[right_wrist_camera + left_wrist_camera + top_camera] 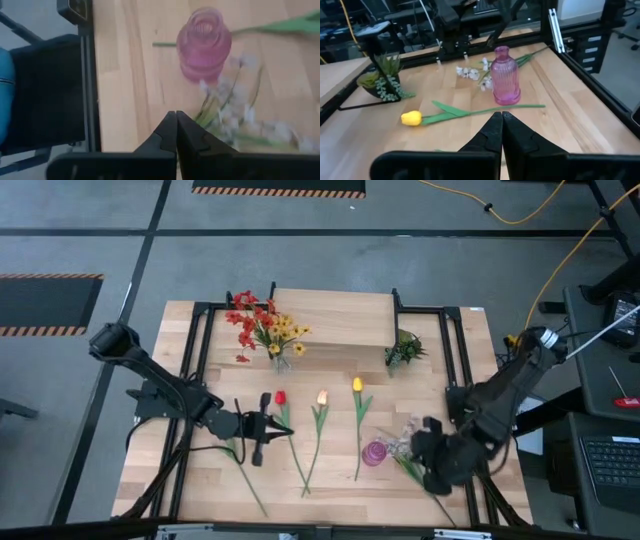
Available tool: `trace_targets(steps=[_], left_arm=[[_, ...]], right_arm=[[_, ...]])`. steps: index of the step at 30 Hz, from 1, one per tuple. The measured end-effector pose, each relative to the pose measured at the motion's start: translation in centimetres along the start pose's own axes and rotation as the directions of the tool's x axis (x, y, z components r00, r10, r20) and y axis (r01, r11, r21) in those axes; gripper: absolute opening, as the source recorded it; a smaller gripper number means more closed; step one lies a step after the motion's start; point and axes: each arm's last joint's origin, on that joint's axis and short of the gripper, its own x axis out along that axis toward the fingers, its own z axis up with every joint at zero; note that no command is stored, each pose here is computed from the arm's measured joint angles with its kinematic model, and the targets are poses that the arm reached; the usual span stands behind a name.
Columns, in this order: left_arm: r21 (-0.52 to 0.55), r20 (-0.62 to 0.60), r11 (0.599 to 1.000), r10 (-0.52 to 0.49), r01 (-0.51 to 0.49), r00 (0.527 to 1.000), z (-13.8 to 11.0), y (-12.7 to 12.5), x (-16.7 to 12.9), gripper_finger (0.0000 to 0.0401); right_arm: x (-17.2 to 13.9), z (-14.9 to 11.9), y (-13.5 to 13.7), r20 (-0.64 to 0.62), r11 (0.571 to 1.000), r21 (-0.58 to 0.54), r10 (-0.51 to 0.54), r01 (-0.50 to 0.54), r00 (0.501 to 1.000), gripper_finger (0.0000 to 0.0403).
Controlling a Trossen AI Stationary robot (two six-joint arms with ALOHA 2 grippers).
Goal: Pick and place flowers into a vace then onto a shelf
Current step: Put the white flowers into the transparent vase
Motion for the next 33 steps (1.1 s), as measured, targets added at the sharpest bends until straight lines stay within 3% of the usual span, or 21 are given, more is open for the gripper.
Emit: trace_targets(steps=[7, 10, 18, 26, 33], left_arm=[[-0.002, 0.002, 1.0, 0.003, -0.003, 1.0, 0.2, -0.1, 0.2, 0.0002], [-0.002, 0.002, 1.0, 0.004, -0.004, 1.0, 0.2, -0.1, 0.2, 0.0001], [0.012, -0.001, 1.0, 0.027, -0.027, 1.0, 0.2, 0.5, 0.4, 0.0007], [0.011, -0.006, 0.998, 0.059, -0.059, 0.998, 0.2, 1.2, 0.8, 0.0008], [0.003, -0.011, 0.996, 0.087, -0.087, 0.996, 0.2, 2.0, 1.1, 0.0007]], right_arm=[[-1.8, -2.0, 3.5, -0.123, 0.969, 0.192, -0.137, 0.158, 0.983, 0.0], [-2.0, -2.9, 4.7, -0.156, 0.95, 0.211, -0.198, 0.228, 0.968, 0.0], [-1.4, -4.1, 5.4, -0.161, 0.925, 0.252, -0.249, 0.284, 0.955, 0.0006], [0.2, -4.6, 6.1, -0.166, 0.907, 0.295, -0.259, 0.299, 0.951, 0.004], [1.6, -5.3, 6.7, -0.187, 0.903, 0.28, -0.281, 0.325, 0.941, 0.0108]])
